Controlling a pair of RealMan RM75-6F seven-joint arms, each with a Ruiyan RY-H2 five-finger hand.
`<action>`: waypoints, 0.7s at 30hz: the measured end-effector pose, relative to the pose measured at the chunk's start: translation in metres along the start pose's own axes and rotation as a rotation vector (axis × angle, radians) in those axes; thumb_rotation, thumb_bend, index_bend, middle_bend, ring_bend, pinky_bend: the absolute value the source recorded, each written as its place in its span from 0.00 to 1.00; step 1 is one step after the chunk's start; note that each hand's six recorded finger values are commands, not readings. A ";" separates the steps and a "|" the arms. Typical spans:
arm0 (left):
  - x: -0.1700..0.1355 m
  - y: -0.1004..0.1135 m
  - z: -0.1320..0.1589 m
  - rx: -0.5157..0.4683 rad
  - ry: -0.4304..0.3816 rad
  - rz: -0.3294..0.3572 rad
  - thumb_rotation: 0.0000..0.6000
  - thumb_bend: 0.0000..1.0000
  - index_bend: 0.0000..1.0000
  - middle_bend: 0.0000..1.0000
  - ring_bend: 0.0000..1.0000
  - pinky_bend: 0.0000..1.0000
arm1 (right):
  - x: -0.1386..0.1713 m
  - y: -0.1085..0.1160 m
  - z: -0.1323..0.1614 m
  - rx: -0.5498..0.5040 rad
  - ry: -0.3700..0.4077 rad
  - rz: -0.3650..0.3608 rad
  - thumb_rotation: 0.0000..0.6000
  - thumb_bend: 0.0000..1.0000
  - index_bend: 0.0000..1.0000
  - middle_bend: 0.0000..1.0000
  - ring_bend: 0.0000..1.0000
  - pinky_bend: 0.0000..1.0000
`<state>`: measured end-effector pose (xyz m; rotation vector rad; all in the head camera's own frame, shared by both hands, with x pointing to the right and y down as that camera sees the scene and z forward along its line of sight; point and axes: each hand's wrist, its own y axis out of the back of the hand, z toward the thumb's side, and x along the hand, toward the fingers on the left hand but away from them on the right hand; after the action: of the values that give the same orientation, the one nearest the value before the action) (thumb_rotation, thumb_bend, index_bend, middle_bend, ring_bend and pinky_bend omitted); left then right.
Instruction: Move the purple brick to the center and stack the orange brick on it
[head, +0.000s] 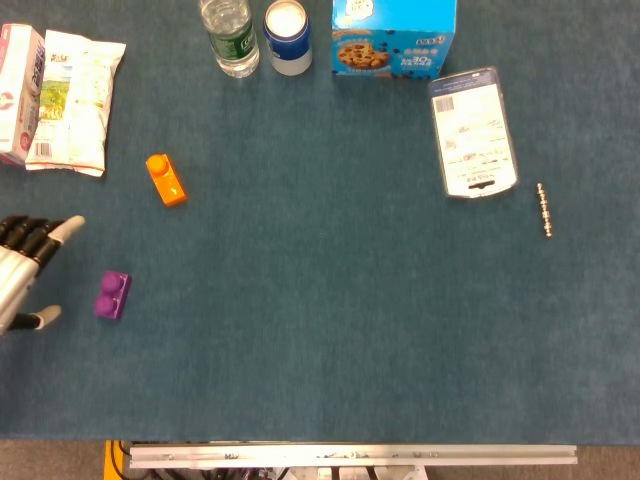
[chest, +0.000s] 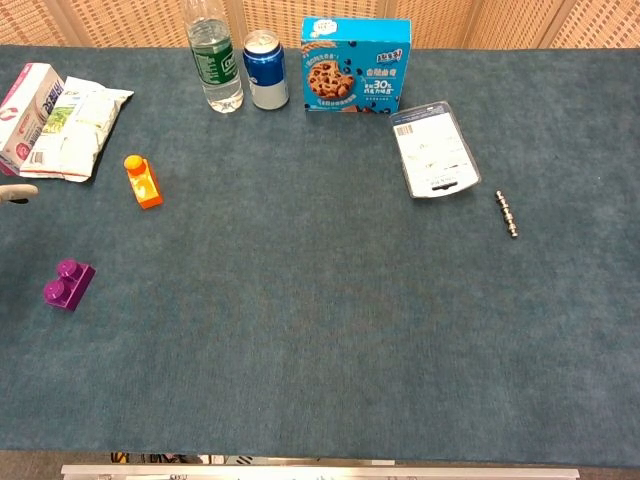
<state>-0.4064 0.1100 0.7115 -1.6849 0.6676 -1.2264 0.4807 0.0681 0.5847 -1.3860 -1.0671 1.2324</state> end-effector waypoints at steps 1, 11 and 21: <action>0.002 -0.002 0.001 0.001 -0.009 -0.002 1.00 0.13 0.08 0.19 0.17 0.15 | 0.000 0.000 0.000 0.001 0.000 0.000 1.00 0.18 0.30 0.35 0.32 0.38; 0.020 -0.017 0.007 0.018 -0.086 -0.014 1.00 0.13 0.08 0.19 0.17 0.15 | -0.001 0.004 0.002 0.007 0.002 -0.004 1.00 0.17 0.30 0.35 0.32 0.38; 0.030 -0.026 0.010 0.011 -0.103 -0.016 1.00 0.13 0.08 0.19 0.17 0.15 | 0.001 0.006 0.002 0.007 -0.002 0.004 1.00 0.18 0.30 0.35 0.32 0.39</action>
<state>-0.3888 0.1000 0.7466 -1.7346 0.5846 -1.1436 0.4789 0.0682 0.5791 -1.3821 -1.0615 1.2395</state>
